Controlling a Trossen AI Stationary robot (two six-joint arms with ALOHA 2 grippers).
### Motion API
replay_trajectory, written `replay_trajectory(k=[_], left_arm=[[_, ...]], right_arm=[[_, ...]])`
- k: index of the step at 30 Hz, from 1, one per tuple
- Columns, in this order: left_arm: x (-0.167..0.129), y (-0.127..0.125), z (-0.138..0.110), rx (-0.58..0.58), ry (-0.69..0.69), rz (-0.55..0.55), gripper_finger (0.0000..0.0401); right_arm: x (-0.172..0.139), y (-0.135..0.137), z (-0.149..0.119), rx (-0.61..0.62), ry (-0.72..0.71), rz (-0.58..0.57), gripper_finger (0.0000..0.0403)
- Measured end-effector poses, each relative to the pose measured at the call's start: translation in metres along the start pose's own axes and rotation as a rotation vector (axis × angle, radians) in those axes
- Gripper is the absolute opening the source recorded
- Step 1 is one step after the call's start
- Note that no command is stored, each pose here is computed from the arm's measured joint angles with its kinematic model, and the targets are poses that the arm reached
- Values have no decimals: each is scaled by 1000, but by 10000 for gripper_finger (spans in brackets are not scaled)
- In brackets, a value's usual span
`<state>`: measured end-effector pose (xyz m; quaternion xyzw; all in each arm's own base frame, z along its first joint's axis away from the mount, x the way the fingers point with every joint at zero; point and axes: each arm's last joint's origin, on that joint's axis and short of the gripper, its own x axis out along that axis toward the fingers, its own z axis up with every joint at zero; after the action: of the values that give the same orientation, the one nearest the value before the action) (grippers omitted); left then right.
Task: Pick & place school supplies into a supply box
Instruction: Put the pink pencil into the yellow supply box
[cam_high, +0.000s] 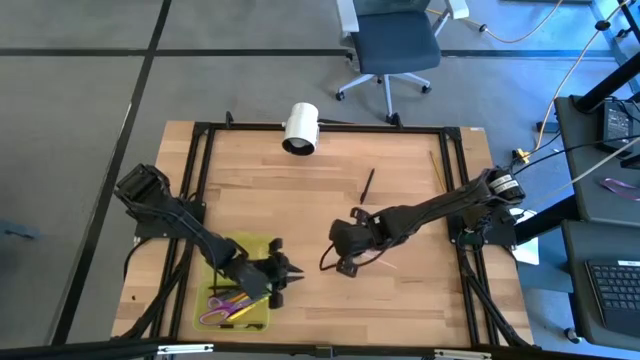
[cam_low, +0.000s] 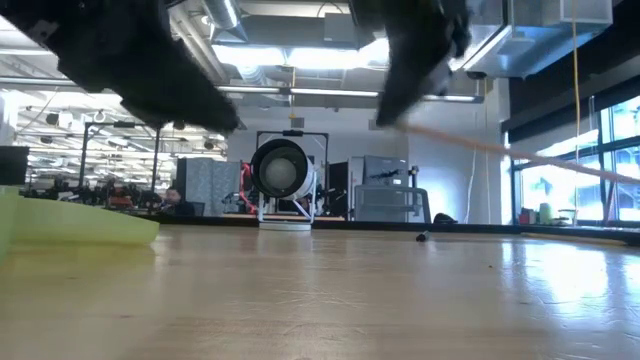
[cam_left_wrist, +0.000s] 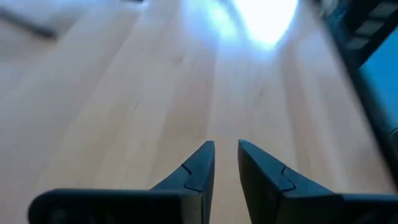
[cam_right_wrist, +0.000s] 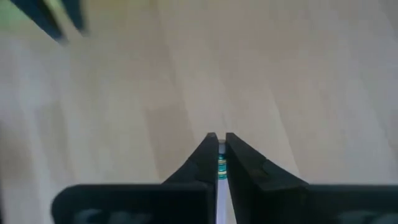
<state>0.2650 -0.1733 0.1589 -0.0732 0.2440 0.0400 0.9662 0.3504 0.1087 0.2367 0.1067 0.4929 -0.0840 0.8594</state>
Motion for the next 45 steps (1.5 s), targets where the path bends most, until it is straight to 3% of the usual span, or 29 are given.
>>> replay_trajectory(k=[8,15,20,24,29,35,45], left_arm=[[-8,13,-2,125,-300,-143,63],[-6,18,3,131,-321,-153,78],[-5,19,3,121,-317,-175,128],[-5,19,3,108,-316,-175,175],[-5,20,7,80,-345,-172,201],[-4,27,22,88,-465,-145,200],[-8,33,40,167,-624,-269,170]], right_arm=[[-46,38,33,-142,-289,1,23],[-87,74,56,-293,-647,61,23],[-104,89,63,-368,-833,112,23],[-110,93,66,-390,-903,123,23],[-113,95,67,-406,-933,175,23],[-115,95,69,-401,-954,191,23],[-115,95,69,-395,-954,193,23]])
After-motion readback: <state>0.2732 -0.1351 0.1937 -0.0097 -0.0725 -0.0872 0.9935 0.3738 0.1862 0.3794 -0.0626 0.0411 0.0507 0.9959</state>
